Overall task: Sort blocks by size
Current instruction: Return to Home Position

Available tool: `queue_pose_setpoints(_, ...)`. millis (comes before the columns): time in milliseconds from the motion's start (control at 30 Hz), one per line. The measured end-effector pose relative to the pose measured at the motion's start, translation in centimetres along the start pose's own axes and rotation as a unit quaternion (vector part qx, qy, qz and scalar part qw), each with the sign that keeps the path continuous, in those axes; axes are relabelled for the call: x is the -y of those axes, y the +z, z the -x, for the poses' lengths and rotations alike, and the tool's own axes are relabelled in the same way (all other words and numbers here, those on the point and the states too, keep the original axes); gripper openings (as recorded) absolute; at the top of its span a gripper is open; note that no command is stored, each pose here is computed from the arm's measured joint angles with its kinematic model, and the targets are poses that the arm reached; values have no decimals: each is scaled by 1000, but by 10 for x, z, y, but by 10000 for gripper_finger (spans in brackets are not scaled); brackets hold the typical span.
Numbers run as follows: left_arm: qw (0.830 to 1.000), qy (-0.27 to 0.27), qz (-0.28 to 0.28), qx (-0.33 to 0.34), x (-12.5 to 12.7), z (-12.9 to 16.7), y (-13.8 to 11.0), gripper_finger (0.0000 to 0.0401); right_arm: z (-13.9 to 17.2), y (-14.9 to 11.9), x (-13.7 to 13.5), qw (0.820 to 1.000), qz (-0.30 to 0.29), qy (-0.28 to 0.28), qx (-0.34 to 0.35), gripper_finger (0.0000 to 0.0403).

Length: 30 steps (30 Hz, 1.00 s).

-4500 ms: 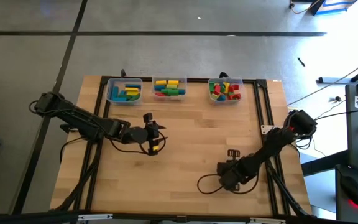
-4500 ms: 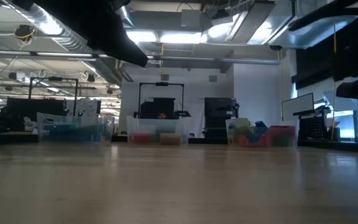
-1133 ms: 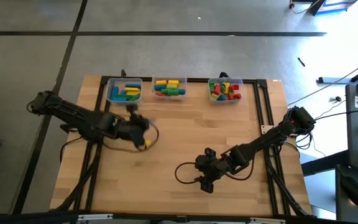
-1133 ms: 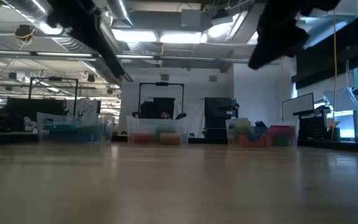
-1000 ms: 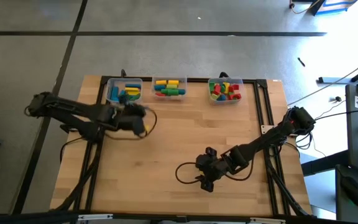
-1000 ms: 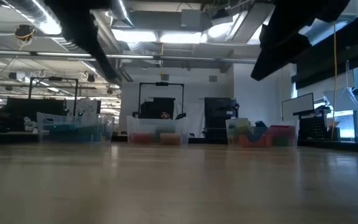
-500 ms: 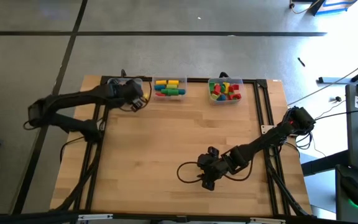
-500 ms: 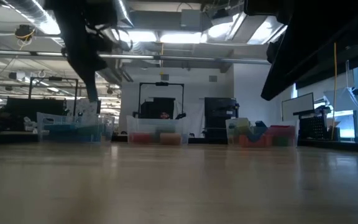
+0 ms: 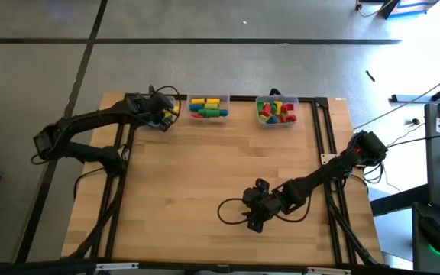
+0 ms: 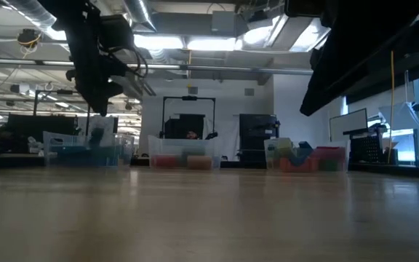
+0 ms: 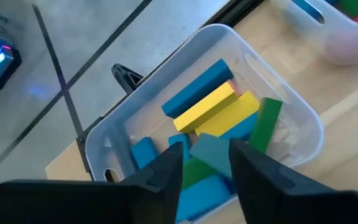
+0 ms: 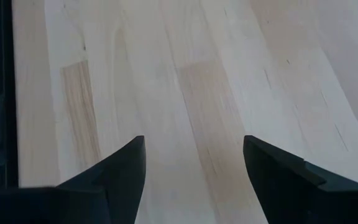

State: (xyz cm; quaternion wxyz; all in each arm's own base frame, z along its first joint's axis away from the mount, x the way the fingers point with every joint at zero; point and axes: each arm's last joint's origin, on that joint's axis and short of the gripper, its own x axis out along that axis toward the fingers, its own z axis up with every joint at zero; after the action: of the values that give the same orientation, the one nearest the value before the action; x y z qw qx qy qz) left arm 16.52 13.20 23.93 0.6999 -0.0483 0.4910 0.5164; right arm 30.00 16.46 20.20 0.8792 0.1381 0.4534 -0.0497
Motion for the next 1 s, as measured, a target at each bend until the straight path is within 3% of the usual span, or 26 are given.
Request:
queue_pose_setpoints(167, 1000, 2, -8, -2, -2, 0, 0, 161, 0, 0, 0, 1000, -2, 1, 1, 259)
queue_pose_setpoints(300, 999, -13, -12, 28, 1, 14, 2, 169, 0, 1, 0, 1000, -6, -1, 5, 259)
queue_pose_setpoints(433, 991, -93, -30, 94, 8, 39, 3, 161, 2, 1, 0, 1000, 9, -3, 10, 259)
queue_pose_setpoints(633, 941, -251, -80, 211, 23, 84, -1, 134, 12, 9, 5, 999, 42, 2, 22, 258)
queue_pose_setpoints(767, 911, -294, -119, 263, 32, 104, -5, 116, 17, 21, 16, 997, 64, 7, 30, 239)
queue_pose_setpoints(1000, 860, -358, -165, 324, 58, 115, -20, 81, 14, 37, 38, 993, 118, 13, 21, 160)
